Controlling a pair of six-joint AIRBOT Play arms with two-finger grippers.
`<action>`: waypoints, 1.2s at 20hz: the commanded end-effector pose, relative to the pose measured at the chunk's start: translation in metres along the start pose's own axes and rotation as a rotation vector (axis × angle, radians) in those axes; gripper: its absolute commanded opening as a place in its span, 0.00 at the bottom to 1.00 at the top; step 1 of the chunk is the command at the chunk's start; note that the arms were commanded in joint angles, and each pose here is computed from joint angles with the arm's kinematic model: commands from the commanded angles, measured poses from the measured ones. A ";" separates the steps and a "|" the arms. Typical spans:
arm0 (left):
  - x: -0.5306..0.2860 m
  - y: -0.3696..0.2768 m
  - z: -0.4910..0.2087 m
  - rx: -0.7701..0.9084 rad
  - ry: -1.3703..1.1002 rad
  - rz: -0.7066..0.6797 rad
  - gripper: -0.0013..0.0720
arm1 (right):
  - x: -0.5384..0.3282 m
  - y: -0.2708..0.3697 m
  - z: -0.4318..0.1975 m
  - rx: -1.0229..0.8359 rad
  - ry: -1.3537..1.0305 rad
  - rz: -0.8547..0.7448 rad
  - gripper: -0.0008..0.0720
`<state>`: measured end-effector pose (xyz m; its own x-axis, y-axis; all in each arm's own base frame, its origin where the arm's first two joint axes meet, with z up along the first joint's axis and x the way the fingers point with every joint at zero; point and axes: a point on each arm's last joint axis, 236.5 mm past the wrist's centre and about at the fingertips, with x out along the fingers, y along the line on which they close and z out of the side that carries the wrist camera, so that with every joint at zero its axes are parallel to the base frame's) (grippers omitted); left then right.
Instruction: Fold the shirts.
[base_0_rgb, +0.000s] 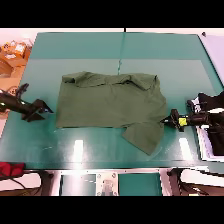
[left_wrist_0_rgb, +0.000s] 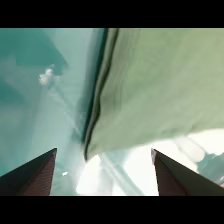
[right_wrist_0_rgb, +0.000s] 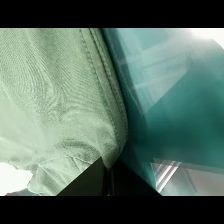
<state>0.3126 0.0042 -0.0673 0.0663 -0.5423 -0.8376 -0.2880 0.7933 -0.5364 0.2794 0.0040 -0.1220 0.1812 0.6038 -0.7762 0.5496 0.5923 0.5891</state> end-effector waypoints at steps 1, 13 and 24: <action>0.035 0.002 -0.008 -0.075 -0.047 -0.074 0.92 | -0.001 0.002 0.003 -0.003 -0.008 0.006 0.04; 0.059 -0.025 -0.031 0.116 0.062 -0.017 0.04 | -0.001 0.001 0.007 -0.006 -0.024 0.002 0.04; -0.283 -0.293 -0.023 0.784 -0.823 -0.166 0.04 | -0.328 0.294 -0.043 -0.799 -0.849 0.232 0.04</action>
<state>0.3837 -0.0633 0.1820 0.5364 -0.5454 -0.6441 0.2747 0.8344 -0.4778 0.3794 -0.0214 0.1679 0.7013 0.4405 -0.5604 0.0191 0.7743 0.6325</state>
